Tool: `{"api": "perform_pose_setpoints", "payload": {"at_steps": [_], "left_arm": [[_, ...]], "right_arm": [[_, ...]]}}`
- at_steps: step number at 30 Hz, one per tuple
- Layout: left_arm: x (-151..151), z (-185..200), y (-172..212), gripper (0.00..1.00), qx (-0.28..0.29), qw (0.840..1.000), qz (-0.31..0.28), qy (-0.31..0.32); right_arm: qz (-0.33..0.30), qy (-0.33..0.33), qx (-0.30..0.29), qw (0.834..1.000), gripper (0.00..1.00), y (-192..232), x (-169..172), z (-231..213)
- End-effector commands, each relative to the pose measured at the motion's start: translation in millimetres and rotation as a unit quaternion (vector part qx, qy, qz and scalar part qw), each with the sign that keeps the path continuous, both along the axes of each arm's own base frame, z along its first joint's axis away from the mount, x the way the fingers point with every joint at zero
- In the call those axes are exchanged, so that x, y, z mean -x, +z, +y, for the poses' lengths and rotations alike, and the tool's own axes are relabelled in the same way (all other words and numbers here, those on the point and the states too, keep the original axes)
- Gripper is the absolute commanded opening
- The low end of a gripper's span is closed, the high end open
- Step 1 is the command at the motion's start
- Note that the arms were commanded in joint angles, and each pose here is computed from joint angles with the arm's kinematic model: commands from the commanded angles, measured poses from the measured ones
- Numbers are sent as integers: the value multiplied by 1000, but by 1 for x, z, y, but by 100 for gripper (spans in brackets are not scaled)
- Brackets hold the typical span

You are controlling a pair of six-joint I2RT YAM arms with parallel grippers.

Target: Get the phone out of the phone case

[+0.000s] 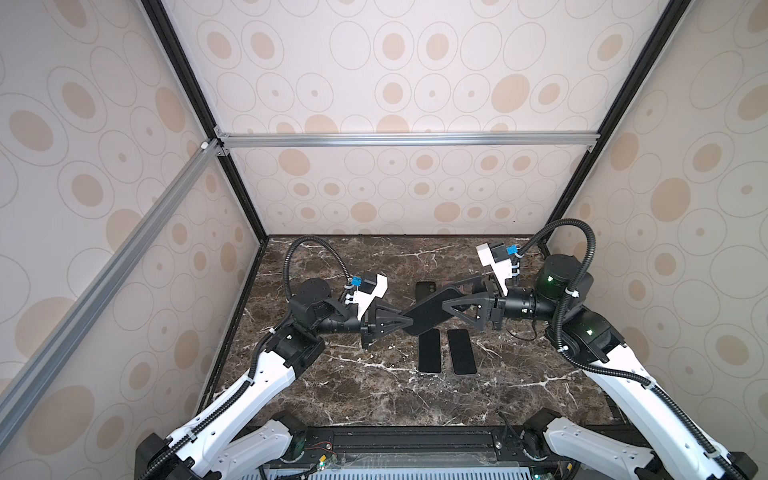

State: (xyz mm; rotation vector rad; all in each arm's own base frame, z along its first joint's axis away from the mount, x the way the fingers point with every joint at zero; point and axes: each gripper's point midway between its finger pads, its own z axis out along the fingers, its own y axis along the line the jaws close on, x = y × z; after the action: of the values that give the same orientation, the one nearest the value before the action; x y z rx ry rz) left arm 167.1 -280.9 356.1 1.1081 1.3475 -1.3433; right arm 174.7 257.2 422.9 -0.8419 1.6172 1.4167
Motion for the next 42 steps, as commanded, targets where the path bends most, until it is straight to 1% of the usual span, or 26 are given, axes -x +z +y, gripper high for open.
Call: {"api": "perform_pose_setpoints", "payload": {"at_steps": [1, 8, 13, 18, 29, 34, 37, 40, 42], "left_arm": [[12, 5, 25, 0, 33, 997, -68, -8], [15, 7, 24, 0, 35, 996, -78, -6], [15, 8, 25, 0, 36, 996, -82, -4], [16, 7, 24, 0, 36, 996, -82, -8], [16, 9, 32, 0, 46, 994, -94, -2], [13, 11, 37, 0, 51, 992, -115, 17], [9, 12, 38, 0, 49, 989, -132, 32], [4, 13, 39, 0, 38, 985, -160, 54], [-1, 14, 35, 0, 19, 983, -168, 67]], "right_arm": [[4, 11, -28, 1000, 62, 16, 4, 1], [35, 4, -31, 999, 57, 12, -6, 4], [42, 8, -27, 999, 57, 8, -7, 6], [50, 9, -32, 998, 54, 10, -8, 7], [86, 2, -28, 996, 45, -2, -15, 10], [107, -11, -31, 994, 40, -6, -20, 10], [131, -21, -33, 991, 37, -11, -25, 10], [156, -34, -32, 987, 36, -16, -30, 10], [167, -39, -33, 985, 37, -18, -33, 11]]}}
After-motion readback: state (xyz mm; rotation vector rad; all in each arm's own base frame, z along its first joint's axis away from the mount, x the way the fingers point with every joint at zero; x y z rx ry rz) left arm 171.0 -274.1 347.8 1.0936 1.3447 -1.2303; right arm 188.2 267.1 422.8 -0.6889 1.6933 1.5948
